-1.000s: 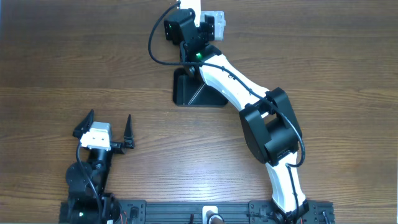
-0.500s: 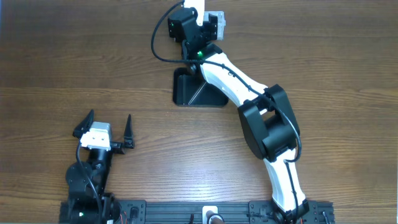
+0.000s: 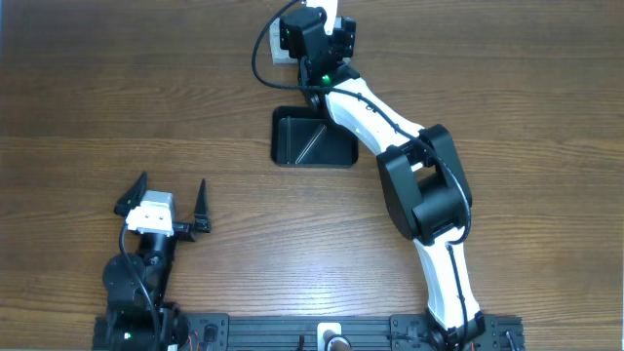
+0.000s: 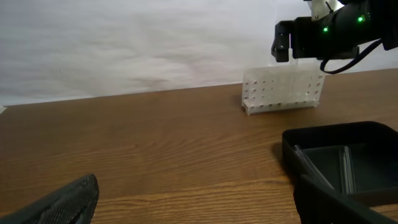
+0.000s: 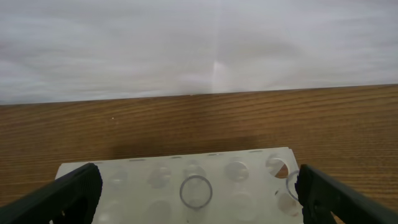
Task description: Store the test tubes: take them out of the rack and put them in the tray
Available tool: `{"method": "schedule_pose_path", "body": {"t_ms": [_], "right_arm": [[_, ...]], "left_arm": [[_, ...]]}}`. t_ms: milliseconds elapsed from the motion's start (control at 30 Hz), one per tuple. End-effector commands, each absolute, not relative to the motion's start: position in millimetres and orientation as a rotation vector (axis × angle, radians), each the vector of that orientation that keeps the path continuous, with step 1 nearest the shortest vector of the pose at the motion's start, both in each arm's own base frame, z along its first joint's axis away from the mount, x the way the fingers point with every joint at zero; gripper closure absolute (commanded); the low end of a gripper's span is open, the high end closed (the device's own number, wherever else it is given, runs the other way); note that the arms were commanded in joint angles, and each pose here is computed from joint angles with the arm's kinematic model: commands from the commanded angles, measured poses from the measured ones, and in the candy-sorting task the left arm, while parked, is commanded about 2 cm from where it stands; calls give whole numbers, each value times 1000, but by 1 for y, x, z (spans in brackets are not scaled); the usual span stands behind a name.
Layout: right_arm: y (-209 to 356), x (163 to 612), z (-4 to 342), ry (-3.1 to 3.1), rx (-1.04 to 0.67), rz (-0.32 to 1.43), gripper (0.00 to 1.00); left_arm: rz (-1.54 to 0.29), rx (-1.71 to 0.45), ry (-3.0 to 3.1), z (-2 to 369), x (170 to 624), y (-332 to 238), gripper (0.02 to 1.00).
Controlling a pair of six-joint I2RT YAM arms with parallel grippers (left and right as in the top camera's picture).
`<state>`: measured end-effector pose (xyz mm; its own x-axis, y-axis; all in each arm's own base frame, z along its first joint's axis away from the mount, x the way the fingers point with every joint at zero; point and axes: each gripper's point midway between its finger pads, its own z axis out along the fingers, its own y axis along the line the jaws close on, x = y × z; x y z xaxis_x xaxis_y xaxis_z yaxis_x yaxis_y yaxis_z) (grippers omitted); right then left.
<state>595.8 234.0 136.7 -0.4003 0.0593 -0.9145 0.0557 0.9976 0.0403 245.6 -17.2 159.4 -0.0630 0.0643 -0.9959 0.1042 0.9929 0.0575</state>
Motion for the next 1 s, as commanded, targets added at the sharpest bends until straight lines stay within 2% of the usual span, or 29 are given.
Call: {"method": "schedule_pose_path", "body": {"t_ms": [33, 200, 433, 667, 833, 1000], "right_arm": [[239, 602, 130, 1978, 70, 12, 9], [238, 604, 129, 1969, 67, 11, 7], [239, 605, 125, 1970, 56, 3, 130], [239, 604, 120, 1980, 54, -3, 163], [239, 604, 119, 1983, 53, -4, 242], [238, 603, 116, 1995, 48, -11, 367]], "left_arm": [[-28, 141, 1632, 158, 245, -18, 18], [-28, 140, 1632, 158, 245, -18, 18], [-28, 141, 1632, 158, 245, -18, 18], [-28, 140, 1632, 158, 245, -18, 18], [-28, 140, 1632, 158, 245, -18, 18], [-28, 141, 1632, 158, 245, -18, 18]]}}
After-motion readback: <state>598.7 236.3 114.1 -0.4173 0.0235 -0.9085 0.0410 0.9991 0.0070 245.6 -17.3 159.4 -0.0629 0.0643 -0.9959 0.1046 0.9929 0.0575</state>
